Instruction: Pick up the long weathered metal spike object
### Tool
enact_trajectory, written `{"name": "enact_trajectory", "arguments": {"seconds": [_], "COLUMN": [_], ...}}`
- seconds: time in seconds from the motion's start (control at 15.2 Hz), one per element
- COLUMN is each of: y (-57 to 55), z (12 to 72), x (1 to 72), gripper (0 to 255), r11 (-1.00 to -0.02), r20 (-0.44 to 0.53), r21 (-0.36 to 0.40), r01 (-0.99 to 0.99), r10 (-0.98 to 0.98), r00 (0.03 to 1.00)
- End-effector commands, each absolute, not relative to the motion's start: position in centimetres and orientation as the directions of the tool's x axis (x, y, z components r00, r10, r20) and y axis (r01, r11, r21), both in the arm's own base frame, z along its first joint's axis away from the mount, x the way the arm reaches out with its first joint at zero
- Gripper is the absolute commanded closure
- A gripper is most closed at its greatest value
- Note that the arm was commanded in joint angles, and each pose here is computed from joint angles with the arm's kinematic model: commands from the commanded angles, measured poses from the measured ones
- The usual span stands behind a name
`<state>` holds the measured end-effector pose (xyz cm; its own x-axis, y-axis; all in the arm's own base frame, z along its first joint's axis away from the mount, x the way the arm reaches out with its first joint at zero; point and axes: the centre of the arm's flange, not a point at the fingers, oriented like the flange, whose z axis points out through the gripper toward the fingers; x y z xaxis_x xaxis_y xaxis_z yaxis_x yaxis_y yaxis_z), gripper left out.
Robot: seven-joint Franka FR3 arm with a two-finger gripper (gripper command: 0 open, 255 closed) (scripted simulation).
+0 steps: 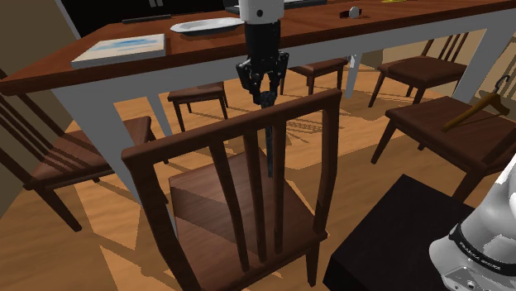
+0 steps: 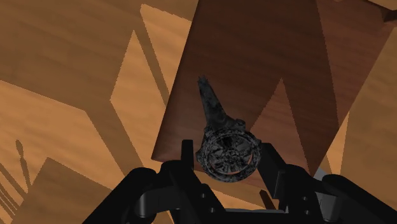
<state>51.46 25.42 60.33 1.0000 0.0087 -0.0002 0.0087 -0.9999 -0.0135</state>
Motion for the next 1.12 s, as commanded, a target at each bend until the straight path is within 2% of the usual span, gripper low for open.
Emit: {"name": "enact_trajectory", "arguments": {"seconds": [0.0,1.06], "y": [25.4,25.4], "z": [60.8,68.2], "x": [51.4,51.4], "gripper": [255,255], "r11": [-1.000,-1.000], "r20": [-0.002,-0.002], "r21": [-0.013,-0.013], "r01": [0.009,0.009], "r10": [0.009,0.009], "r00": [1.000,1.000]}}
